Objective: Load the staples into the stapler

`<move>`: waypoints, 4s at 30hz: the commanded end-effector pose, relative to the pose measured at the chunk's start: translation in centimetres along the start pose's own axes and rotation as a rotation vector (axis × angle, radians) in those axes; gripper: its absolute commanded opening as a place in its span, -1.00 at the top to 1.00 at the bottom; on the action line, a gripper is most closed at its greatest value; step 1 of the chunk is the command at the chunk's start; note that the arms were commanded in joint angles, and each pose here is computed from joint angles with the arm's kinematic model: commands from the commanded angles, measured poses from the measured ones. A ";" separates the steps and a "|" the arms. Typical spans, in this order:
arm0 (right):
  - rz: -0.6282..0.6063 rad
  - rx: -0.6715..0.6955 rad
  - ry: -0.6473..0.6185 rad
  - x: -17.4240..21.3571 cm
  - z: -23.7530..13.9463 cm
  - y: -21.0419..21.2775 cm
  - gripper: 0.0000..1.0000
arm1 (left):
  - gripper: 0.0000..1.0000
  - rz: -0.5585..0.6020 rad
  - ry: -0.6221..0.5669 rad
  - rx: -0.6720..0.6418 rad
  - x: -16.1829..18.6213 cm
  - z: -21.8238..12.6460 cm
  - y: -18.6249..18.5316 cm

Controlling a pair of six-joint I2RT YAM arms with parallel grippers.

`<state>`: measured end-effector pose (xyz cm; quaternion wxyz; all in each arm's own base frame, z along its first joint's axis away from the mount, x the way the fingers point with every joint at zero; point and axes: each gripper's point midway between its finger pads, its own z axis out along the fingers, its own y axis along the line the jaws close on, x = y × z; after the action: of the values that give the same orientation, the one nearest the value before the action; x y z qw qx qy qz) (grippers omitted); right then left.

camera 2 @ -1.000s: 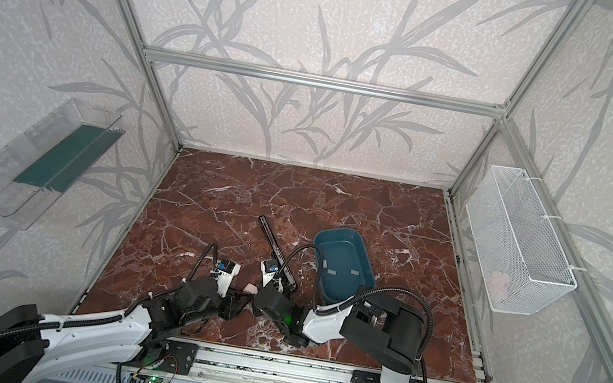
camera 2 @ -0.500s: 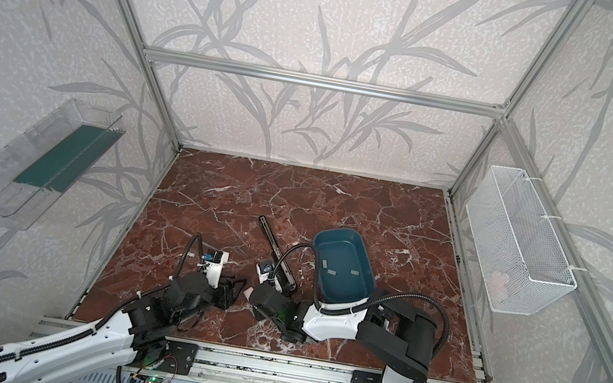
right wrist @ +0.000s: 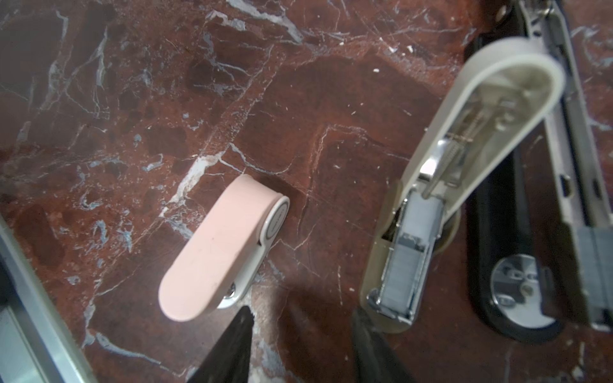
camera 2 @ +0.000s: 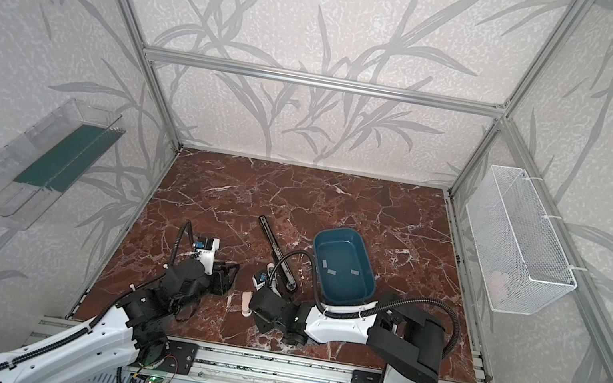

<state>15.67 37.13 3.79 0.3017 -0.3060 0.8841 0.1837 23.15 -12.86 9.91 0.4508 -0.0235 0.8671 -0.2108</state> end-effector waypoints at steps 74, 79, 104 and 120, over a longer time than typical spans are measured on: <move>-0.051 0.170 0.030 5.3 3.6 -5.1 0.60 | 0.31 -0.046 0.165 0.268 0.7 8.3 -5.2; -0.051 0.164 0.025 5.4 3.9 -5.0 0.60 | 0.32 -0.046 0.150 0.342 0.6 8.3 -6.3; 0.023 0.125 -0.010 5.4 4.3 -5.6 0.38 | 0.36 0.090 0.210 0.410 10.0 7.6 -6.3; 0.030 0.103 -0.149 1.6 -0.6 -5.8 0.10 | 0.36 0.103 0.210 0.384 9.8 8.7 -6.3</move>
<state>18.38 33.21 2.20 0.3839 -0.2563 0.8683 0.1816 25.32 -24.31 3.91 0.4231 0.1093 0.8170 -0.3762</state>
